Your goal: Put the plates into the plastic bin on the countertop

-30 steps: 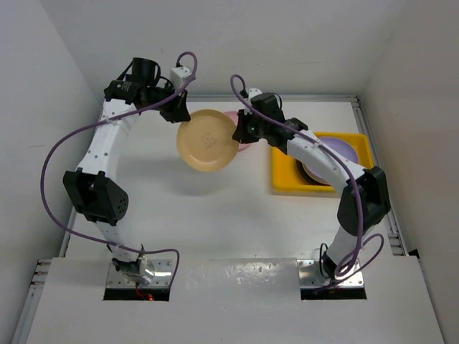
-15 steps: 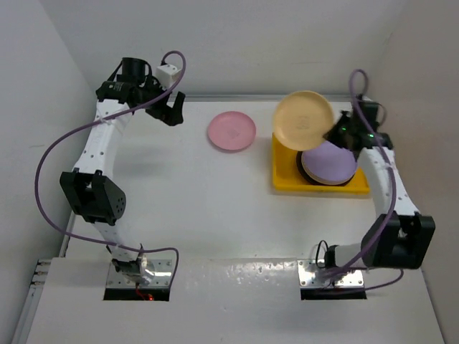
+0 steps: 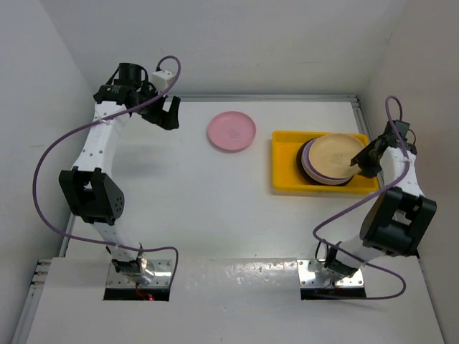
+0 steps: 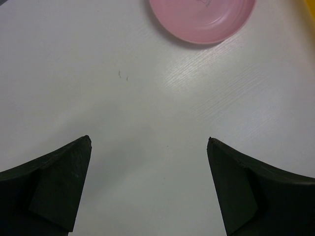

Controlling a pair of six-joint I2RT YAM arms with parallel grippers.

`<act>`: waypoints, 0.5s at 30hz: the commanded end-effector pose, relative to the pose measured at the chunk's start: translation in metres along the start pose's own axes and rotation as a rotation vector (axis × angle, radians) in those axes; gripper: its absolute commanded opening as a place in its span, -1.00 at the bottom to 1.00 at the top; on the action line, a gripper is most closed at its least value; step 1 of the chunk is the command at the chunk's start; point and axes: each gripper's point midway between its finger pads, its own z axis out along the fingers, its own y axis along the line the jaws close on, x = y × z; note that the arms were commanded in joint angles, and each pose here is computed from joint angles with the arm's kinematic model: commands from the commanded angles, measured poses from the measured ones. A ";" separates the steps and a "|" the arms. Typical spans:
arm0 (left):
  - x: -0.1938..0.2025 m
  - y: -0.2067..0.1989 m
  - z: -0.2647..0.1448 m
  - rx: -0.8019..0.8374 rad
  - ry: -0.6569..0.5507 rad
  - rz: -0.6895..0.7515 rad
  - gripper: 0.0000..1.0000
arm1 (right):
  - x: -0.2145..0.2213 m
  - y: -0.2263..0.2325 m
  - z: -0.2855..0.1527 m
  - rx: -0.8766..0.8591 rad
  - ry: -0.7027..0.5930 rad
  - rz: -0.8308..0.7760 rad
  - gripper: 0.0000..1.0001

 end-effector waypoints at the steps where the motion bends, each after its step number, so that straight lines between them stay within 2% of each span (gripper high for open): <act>1: -0.015 0.001 -0.020 -0.014 -0.070 0.028 1.00 | -0.012 0.012 0.010 -0.041 0.008 -0.033 -0.10; 4: -0.011 0.004 -0.020 -0.018 -0.063 0.018 1.00 | -0.002 0.006 0.021 0.000 0.068 -0.075 0.18; 5: -0.011 0.004 -0.020 -0.018 -0.063 0.018 1.00 | -0.002 0.004 0.021 0.026 0.071 -0.088 0.33; 7: -0.012 0.002 -0.020 -0.009 -0.066 0.019 1.00 | -0.002 0.006 0.016 0.051 0.061 -0.137 0.42; 10: -0.012 0.002 -0.020 -0.009 -0.066 0.019 1.00 | -0.025 0.005 -0.008 0.135 -0.075 -0.196 0.48; 11: -0.010 0.003 -0.016 -0.006 -0.058 0.015 1.00 | -0.029 0.028 -0.024 0.109 -0.134 -0.247 0.50; 12: -0.009 0.007 -0.018 -0.013 -0.059 0.009 1.00 | -0.041 0.026 -0.040 0.163 -0.218 -0.250 0.50; 15: -0.007 0.008 -0.014 -0.010 -0.051 0.005 1.00 | -0.048 0.089 -0.075 0.032 -0.373 -0.294 0.50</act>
